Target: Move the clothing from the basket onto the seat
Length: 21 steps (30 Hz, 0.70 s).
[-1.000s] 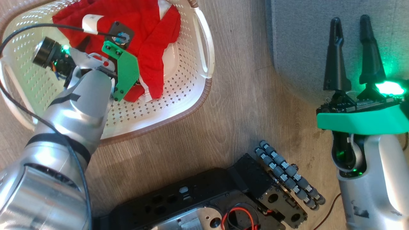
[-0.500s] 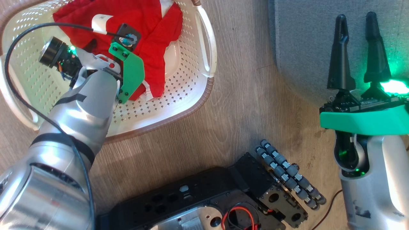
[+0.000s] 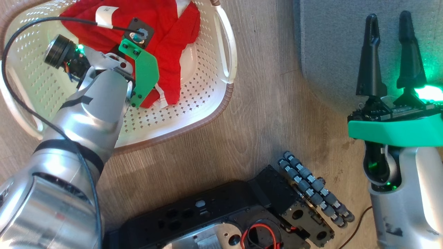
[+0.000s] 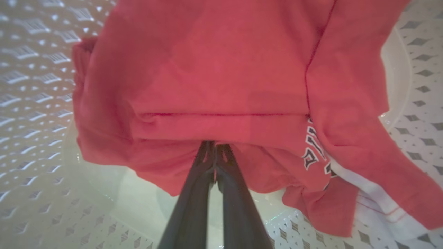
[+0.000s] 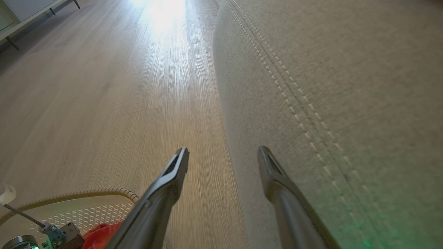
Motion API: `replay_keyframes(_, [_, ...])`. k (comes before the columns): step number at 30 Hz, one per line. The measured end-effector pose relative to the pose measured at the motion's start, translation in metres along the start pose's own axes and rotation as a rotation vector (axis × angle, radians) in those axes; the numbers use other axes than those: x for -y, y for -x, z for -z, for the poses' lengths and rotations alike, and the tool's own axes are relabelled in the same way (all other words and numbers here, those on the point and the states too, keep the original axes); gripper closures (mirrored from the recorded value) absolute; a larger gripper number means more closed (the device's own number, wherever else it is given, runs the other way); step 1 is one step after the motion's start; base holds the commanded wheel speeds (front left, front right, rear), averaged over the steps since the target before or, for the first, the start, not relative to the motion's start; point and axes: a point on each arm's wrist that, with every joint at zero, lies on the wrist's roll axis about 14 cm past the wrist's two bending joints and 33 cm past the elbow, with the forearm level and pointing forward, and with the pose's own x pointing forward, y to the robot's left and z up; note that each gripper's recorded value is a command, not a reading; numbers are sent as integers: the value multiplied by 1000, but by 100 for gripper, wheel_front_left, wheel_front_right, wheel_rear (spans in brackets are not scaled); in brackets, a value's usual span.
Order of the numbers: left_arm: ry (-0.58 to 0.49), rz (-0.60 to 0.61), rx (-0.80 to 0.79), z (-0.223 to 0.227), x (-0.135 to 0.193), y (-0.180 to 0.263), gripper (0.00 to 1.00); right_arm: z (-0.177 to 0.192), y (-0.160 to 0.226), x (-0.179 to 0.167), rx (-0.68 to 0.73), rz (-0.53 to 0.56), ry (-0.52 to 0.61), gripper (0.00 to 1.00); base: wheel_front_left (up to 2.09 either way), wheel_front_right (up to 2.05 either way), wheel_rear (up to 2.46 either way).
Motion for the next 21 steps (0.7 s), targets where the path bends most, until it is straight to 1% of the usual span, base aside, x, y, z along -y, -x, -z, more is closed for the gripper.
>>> replay_keyframes(10, [10, -14, 62, -13, -5, 7, 100, -4, -3, -2, 7, -10, 12, 0, 0, 0, 0])
replay_keyframes(15, [28, -26, 121, -29, -9, 15, 100, -22, -15, -6, 58, -28, 15, 0, 0, 0, 0])
replay_keyframes(21, [85, -54, 213, -52, -18, 30, 100, -41, -23, -11, 104, -44, 16, 0, 0, 0, 0])
